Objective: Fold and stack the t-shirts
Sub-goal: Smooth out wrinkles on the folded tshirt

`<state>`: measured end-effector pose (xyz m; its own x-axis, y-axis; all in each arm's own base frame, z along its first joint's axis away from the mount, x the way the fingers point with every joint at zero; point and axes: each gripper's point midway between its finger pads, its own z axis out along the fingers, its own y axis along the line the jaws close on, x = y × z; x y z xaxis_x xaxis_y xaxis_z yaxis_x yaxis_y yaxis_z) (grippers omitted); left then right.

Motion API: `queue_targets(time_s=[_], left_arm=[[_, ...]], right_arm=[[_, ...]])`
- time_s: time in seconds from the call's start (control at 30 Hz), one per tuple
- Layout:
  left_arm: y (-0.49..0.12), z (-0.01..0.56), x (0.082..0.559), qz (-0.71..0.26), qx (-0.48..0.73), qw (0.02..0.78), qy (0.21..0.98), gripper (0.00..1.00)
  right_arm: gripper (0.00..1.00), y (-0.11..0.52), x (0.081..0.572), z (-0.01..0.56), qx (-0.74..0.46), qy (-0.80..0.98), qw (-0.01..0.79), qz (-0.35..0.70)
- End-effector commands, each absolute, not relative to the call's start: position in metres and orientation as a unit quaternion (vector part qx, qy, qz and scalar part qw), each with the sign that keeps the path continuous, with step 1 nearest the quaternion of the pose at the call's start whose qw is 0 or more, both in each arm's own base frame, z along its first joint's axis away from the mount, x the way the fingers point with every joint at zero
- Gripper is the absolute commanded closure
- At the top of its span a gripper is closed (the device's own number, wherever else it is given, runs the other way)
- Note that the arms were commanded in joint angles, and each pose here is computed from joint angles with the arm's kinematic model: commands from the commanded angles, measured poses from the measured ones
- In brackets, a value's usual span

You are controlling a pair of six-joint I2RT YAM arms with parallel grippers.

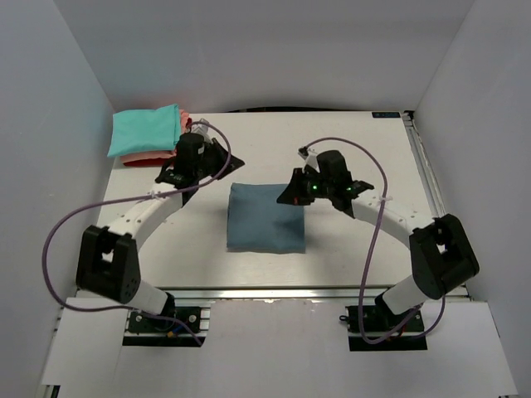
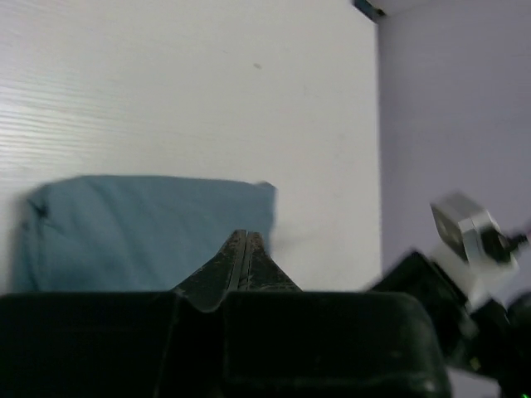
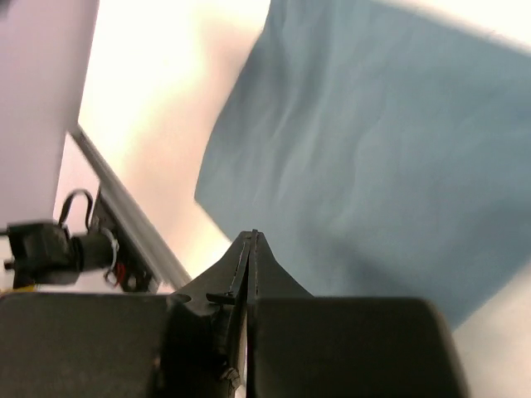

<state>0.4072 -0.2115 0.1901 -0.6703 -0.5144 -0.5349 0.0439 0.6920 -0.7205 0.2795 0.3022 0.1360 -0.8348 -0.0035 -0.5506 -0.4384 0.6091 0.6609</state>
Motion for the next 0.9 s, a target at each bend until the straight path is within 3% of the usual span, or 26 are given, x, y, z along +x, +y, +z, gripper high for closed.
queue_targets(time_s=[0.0,0.17,0.63,0.87], left_arm=[[-0.242,0.195,0.361,-0.417,-0.129,0.332,0.836,0.95],[-0.269,0.171,0.322,-0.438,-0.122,0.315,0.833,0.99],[-0.300,0.108,0.289,-0.471,-0.144,0.249,0.834,1.00],[-0.292,0.076,0.272,-0.427,-0.143,0.235,0.861,1.00]], right_arm=[[1.00,0.277,0.301,0.123,-0.105,0.880,0.259,0.384],[1.00,0.265,0.333,0.103,-0.087,0.877,0.255,0.398],[1.00,0.265,0.382,0.058,-0.075,0.884,0.226,0.401],[1.00,0.262,0.393,0.037,-0.065,0.891,0.214,0.396]])
